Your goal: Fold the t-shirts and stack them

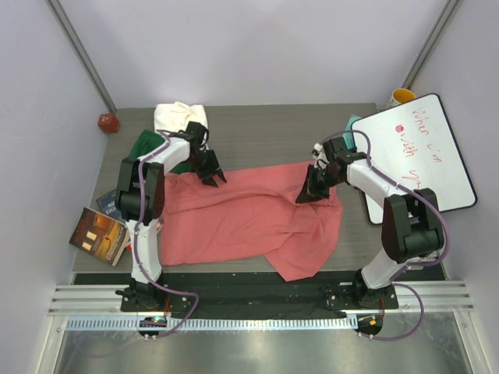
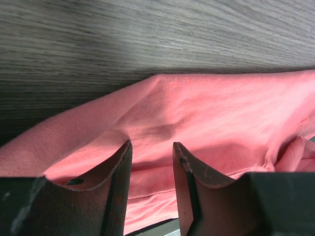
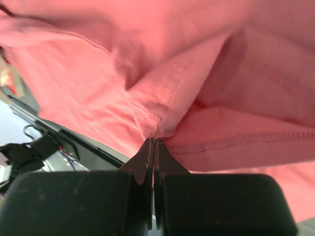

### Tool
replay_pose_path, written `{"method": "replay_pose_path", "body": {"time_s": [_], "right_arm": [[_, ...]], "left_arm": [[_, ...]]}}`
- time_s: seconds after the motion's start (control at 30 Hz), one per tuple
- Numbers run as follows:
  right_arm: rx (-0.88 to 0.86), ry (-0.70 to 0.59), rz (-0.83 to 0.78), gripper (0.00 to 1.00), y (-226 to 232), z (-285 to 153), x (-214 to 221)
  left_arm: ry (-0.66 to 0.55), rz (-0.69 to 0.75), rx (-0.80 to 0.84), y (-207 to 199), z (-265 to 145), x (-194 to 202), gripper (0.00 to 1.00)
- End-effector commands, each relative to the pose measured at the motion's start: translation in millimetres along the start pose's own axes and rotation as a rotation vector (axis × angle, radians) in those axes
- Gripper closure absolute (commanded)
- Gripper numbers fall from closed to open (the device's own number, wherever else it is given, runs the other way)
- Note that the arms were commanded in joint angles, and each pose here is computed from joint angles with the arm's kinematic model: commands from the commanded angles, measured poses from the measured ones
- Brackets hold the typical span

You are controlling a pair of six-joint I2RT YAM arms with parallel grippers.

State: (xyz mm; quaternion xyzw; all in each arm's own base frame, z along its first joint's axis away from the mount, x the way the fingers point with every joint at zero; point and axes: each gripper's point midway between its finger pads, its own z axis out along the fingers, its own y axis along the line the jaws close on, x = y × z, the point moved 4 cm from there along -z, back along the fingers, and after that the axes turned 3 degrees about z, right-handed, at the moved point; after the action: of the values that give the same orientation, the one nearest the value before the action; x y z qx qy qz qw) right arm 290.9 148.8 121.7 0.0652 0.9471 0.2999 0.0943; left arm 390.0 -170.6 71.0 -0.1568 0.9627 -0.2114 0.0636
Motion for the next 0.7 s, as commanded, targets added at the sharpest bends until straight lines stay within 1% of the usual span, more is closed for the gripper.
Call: {"method": "replay_pose_path", "body": {"time_s": [0.0, 0.13, 0.17, 0.23, 0.27, 0.3, 0.33, 0.37, 0.4, 0.5, 0.67], "right_arm": [[0.080, 0.044, 0.031, 0.99, -10, -9, 35], [0.129, 0.066, 0.065, 0.99, -26, -13, 61], [0.138, 0.062, 0.074, 0.97, -28, -14, 64], [0.138, 0.052, 0.071, 0.87, -30, -17, 68], [0.143, 0.042, 0.072, 0.74, -30, -17, 67], [0.148, 0.035, 0.072, 0.67, -30, -17, 67], [0.150, 0.024, 0.065, 0.63, -28, -18, 63], [0.154, 0.013, 0.063, 0.56, -28, -19, 60], [0.171, -0.003, 0.060, 0.53, -28, -19, 55], [0.176, -0.031, 0.043, 0.52, -23, -20, 39], [0.160, -0.113, 0.000, 0.52, -4, -24, 0]], "left_arm": [[-0.043, 0.055, 0.064, -15, -12, -5, 0.61], [-0.040, 0.057, 0.067, -15, -12, -4, 0.61], [-0.038, 0.056, 0.066, -14, -11, -3, 0.61], [-0.039, 0.057, 0.070, -15, -11, -4, 0.60], [-0.039, 0.058, 0.072, -15, -11, -4, 0.60], [-0.041, 0.059, 0.076, -16, -11, -5, 0.60], [-0.039, 0.059, 0.077, -17, -10, -6, 0.60], [-0.044, 0.062, 0.081, -19, -12, -8, 0.59], [-0.044, 0.062, 0.082, -20, -12, -9, 0.58], [-0.045, 0.066, 0.081, -22, -14, -12, 0.57], [-0.061, 0.096, 0.059, -24, -22, -17, 0.56]]}}
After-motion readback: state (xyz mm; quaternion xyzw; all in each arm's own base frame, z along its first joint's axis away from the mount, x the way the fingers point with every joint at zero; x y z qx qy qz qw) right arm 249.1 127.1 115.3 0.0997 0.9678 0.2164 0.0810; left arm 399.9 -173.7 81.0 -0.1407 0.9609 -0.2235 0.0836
